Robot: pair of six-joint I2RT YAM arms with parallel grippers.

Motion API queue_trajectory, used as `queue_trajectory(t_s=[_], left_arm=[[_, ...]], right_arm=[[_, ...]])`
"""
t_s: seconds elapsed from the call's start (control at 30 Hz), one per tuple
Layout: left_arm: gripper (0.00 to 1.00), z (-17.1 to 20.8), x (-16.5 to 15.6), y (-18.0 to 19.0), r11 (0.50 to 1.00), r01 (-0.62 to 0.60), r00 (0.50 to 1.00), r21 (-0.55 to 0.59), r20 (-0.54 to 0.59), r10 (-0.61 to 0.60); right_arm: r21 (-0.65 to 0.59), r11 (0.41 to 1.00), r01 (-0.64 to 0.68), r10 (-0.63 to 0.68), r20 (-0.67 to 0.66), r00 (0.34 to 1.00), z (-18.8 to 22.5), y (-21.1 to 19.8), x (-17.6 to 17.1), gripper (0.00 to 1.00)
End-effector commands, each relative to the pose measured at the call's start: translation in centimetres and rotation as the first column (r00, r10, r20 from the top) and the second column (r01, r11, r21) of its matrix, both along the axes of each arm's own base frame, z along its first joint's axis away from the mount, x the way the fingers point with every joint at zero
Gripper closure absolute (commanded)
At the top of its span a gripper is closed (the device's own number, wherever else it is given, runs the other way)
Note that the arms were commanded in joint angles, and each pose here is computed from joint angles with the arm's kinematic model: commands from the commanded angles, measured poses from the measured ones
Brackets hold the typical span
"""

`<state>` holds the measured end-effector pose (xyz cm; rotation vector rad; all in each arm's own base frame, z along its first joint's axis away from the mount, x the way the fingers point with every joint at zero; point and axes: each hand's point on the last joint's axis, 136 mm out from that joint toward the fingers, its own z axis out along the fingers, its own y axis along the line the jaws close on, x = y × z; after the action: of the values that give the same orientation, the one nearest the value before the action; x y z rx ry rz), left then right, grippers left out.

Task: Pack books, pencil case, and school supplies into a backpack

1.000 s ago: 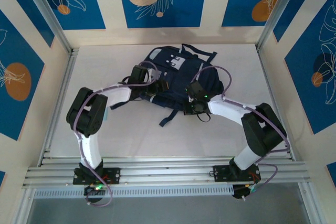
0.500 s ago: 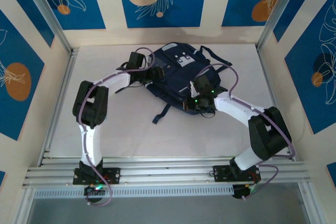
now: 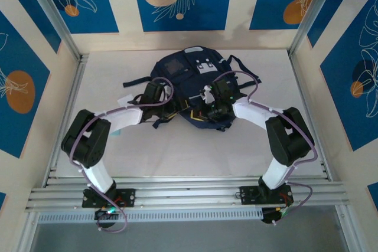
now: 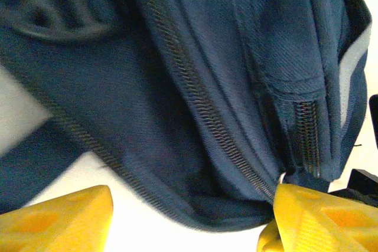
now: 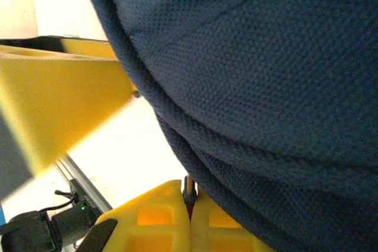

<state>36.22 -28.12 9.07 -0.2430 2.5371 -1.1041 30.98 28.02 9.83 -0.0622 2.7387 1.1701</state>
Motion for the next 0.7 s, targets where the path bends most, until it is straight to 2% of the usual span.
queue_trajectory(t_s=[0.0, 0.07, 0.1, 0.17, 0.23, 0.3, 0.37, 0.47, 0.57, 0.67], left_arm=[[0.28, 1.0, 2.4, -2.0, 0.994, -0.042, 0.998, -0.105, 0.043, 0.047], [0.33, 0.9, 3.5, -2.6, 0.993, -0.059, 0.996, -0.105, 0.065, 0.066], [0.39, 0.6, 3.9, -2.8, 0.994, -0.062, 0.995, -0.095, 0.074, 0.069], [0.58, 0.1, 4.4, -2.8, 0.995, -0.066, 0.994, -0.073, 0.080, 0.072], [0.84, -0.6, 4.5, -2.6, 0.996, -0.067, 0.994, -0.054, 0.081, 0.072], [1.00, -0.9, 4.3, -2.1, 0.997, -0.066, 0.994, -0.031, 0.083, 0.068], [1.00, -1.2, 3.9, -1.6, 0.998, -0.060, 0.995, -0.010, 0.081, 0.061], [1.00, -1.2, 3.3, -1.0, 0.999, -0.041, 0.996, 0.034, 0.083, 0.038], [1.00, -1.2, 2.8, -0.3, 0.997, -0.025, 0.996, 0.073, 0.088, 0.018], [1.00, -1.1, 2.6, 0.2, 0.996, -0.016, 0.996, 0.092, 0.086, 0.008]], right_arm=[[0.112, 0.991, -0.067, 0.062, 0.046, 0.997, 3.0, 2.2, -0.7, 1.00], [0.107, 0.992, -0.070, 0.066, 0.040, 0.997, 2.9, 2.2, -1.5, 1.00], [0.105, 0.992, -0.073, 0.070, 0.036, 0.997, 2.8, 2.1, -1.9, 1.00], [0.077, 0.994, -0.072, 0.070, 0.026, 0.997, 2.4, 1.6, -2.6, 1.00], [0.007, 0.998, -0.066, 0.066, 0.019, 0.998, 1.6, 0.3, -3.3, 1.00], [-0.082, 0.994, -0.077, 0.078, 0.008, 0.997, 0.8, -1.3, -3.9, 1.00], [-0.188, 0.978, -0.095, 0.095, -0.010, 0.995, 0.0, -3.3, -4.4, 1.00], [-0.367, 0.924, -0.111, 0.103, -0.041, 0.994, -1.1, -7.1, -4.9, 1.00], [-0.521, 0.848, -0.096, 0.078, -0.057, 0.995, -1.6, -11.2, -4.6, 1.00], [-0.654, 0.756, -0.027, 0.016, -0.023, 1.000, -1.4, -15.4, -3.1, 1.00]])
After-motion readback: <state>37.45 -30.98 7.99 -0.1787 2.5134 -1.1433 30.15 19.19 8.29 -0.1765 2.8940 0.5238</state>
